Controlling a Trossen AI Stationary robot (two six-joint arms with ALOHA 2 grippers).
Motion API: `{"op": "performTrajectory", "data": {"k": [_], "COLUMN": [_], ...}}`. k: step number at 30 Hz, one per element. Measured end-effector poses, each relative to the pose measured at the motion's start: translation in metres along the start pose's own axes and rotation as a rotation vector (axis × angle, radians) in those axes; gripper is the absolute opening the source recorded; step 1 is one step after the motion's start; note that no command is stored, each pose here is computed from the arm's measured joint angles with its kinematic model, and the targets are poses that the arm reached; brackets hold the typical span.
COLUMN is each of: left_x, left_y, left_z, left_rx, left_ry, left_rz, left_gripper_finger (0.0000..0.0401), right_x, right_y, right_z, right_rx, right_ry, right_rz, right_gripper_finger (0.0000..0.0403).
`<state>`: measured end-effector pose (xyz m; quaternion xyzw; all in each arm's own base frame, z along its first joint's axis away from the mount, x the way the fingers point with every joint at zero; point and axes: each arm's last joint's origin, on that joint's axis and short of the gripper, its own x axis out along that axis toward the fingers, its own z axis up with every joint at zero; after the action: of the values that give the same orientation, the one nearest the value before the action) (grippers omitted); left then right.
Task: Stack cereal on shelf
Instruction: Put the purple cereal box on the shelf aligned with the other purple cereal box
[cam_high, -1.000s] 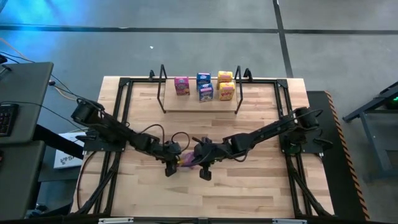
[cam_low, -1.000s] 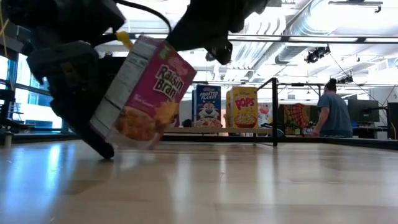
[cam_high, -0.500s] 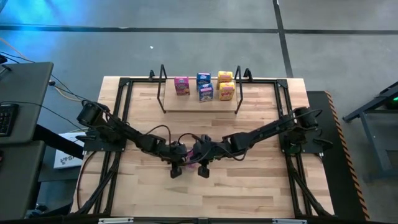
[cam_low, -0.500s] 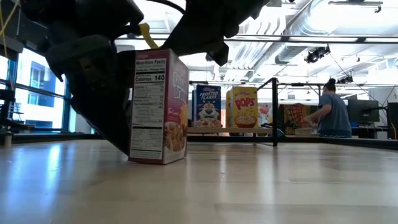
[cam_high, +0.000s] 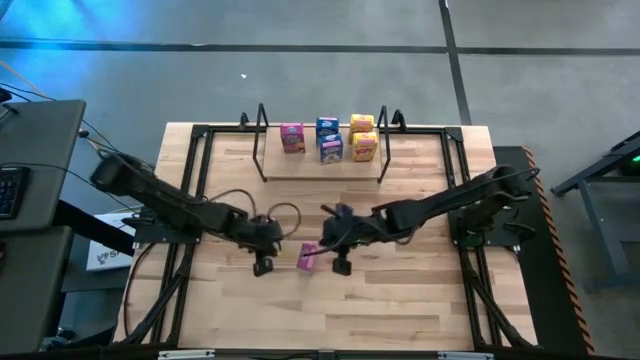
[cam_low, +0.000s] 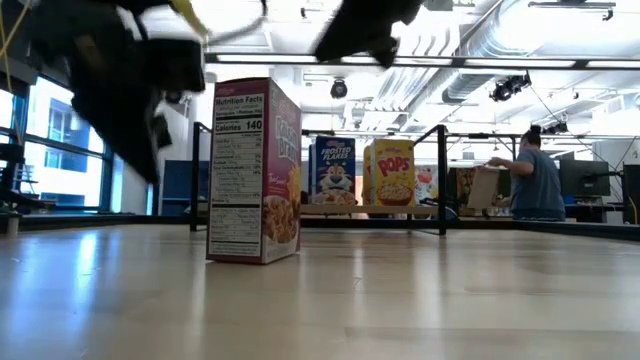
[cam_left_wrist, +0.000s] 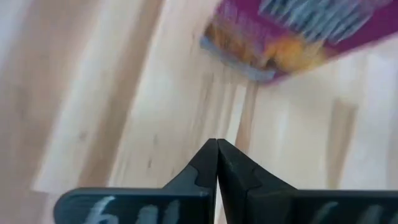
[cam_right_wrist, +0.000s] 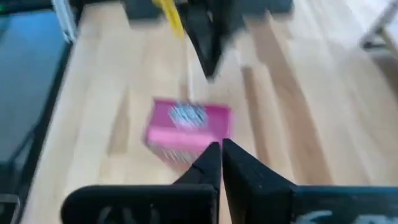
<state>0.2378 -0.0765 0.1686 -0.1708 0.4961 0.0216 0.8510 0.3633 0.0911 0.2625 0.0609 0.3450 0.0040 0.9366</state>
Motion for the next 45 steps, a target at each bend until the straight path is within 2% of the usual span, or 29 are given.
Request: {"op": "performTrajectory", "data": {"k": [2, 6, 12, 17, 22, 26, 31, 33, 37, 40, 45], "left_x": [-0.019, -0.051, -0.085, -0.099, -0.103, -0.102, -0.106, -0.106, -0.103, -0.099, -0.080], "left_y": [0.000, -0.004, -0.005, -0.006, -0.015, -0.027, -0.037, -0.039, -0.039, -0.046, -0.062], "left_z": [-0.002, -0.003, 0.011, 0.045, 0.075, 0.088, 0.097, 0.104, 0.118, 0.124, 0.124], "left_rx": [-0.012, -0.021, 0.068, 0.123, 0.131, 0.007, -0.024, -0.133, -0.378, -0.472, -0.585], "left_ry": [-0.063, -0.180, -0.299, -0.351, -0.293, -0.167, -0.147, -0.163, -0.095, -0.012, 0.074], "left_rz": [-0.005, -0.084, -0.149, -0.192, -0.234, -0.232, -0.271, -0.259, -0.253, -0.195, -0.023], "left_gripper_finger": [0.0000, 0.0001, 0.0030, 0.0094, 0.0186, 0.0243, 0.0265, 0.0265, 0.0267, 0.0267, 0.0267], "right_x": [-0.016, -0.046, -0.076, -0.090, -0.103, -0.116, -0.133, -0.140, -0.158, -0.172, -0.192], "right_y": [-0.003, -0.009, -0.011, -0.013, -0.018, -0.022, -0.026, -0.027, -0.026, -0.025, -0.025], "right_z": [-0.001, -0.010, -0.017, -0.019, -0.022, -0.029, -0.036, -0.040, -0.047, -0.050, -0.052], "right_rx": [-0.002, 0.030, 0.073, 0.130, 0.143, 0.128, 0.082, 0.061, 0.005, -0.016, -0.023], "right_ry": [0.043, 0.158, 0.207, 0.204, 0.227, 0.283, 0.334, 0.366, 0.406, 0.404, 0.356], "right_rz": [-0.025, -0.109, -0.199, -0.245, -0.288, -0.339, -0.393, -0.404, -0.397, -0.386, -0.353], "right_gripper_finger": [0.0000, 0.0000, 0.0000, 0.0000, 0.0000, 0.0000, 0.0000, 0.0000, 0.0000, 0.0000, 0.0000]}}
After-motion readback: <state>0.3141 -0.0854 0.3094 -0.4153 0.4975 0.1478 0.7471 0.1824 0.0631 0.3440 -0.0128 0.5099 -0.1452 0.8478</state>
